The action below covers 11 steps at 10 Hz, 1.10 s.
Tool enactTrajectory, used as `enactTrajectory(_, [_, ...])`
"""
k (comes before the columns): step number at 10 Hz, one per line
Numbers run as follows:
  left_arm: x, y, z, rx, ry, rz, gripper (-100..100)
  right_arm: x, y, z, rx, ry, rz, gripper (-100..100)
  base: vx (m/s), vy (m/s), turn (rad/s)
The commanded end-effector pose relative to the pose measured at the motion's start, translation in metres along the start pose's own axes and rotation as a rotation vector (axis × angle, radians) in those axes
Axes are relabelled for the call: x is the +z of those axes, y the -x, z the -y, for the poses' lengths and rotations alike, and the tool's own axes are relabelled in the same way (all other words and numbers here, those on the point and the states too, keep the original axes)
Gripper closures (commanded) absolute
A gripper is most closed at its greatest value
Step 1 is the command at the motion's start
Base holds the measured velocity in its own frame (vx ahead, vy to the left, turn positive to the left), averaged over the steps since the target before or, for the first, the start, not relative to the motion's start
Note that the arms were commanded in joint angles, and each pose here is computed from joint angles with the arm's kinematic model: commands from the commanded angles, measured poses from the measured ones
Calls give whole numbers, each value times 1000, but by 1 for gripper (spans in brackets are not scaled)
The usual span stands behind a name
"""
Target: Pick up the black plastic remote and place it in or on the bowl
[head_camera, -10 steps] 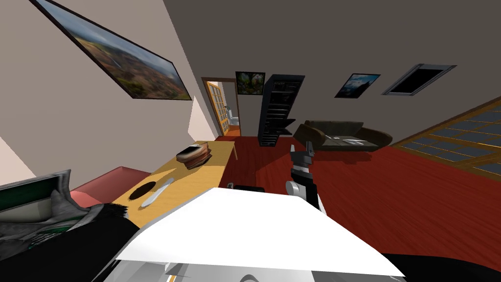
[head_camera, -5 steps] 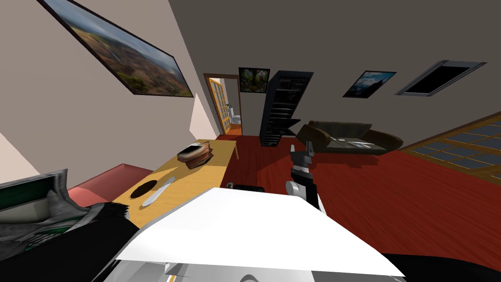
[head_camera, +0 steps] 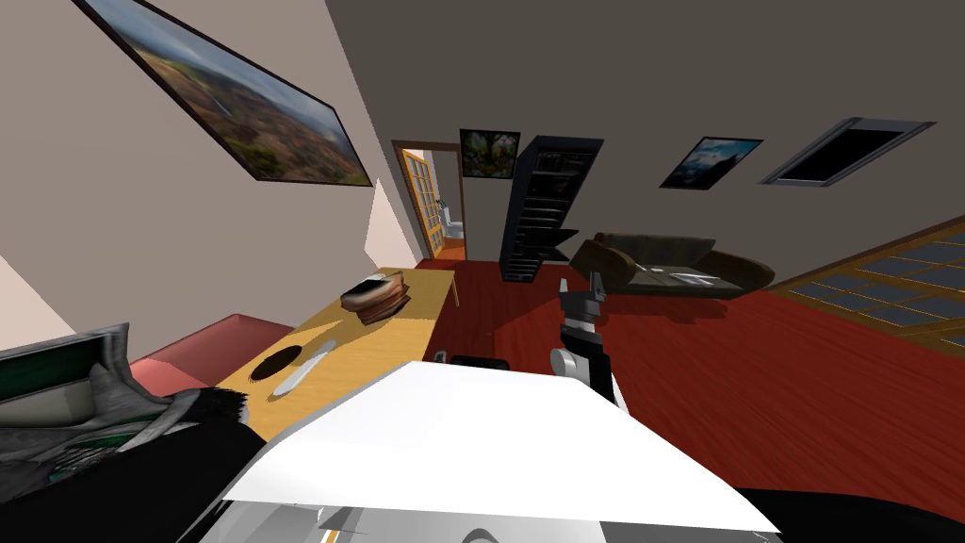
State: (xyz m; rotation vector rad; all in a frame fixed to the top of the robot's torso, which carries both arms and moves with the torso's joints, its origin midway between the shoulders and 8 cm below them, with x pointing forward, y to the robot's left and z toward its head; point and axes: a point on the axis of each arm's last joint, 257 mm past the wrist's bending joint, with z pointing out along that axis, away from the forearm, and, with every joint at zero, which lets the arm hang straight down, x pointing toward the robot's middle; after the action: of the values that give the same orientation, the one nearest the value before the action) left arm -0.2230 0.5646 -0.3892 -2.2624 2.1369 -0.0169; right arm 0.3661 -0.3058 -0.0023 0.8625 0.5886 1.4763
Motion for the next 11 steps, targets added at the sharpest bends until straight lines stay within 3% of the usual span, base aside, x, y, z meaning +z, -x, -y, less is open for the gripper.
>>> enactTrajectory(1, [-10, 9, 3, 0, 1, 2, -100, 0, 0, 0, 0, 0, 0, 0, -19, -69, 7])
enactTrajectory(7, [-44, 34, 25, 8, 10, 0, -100, 0, 0, 0, 0, 0, 0, 0, -18, -49, 6])
enactTrajectory(8, [-41, 31, 21, 7, 10, 1, -100, 0, 0, 0, 0, 0, 0, 0, -6, -20, 1])
enactTrajectory(9, [-41, 31, 22, 7, 9, 0, 0, 0, 0, 0, 0, 0, 0, 0, 0, 0, 0])
enactTrajectory(11, [-41, 31, 21, 7, 9, 0, 0, 0, 0, 0, 0, 0, 0, 0, 0, 0, 0])
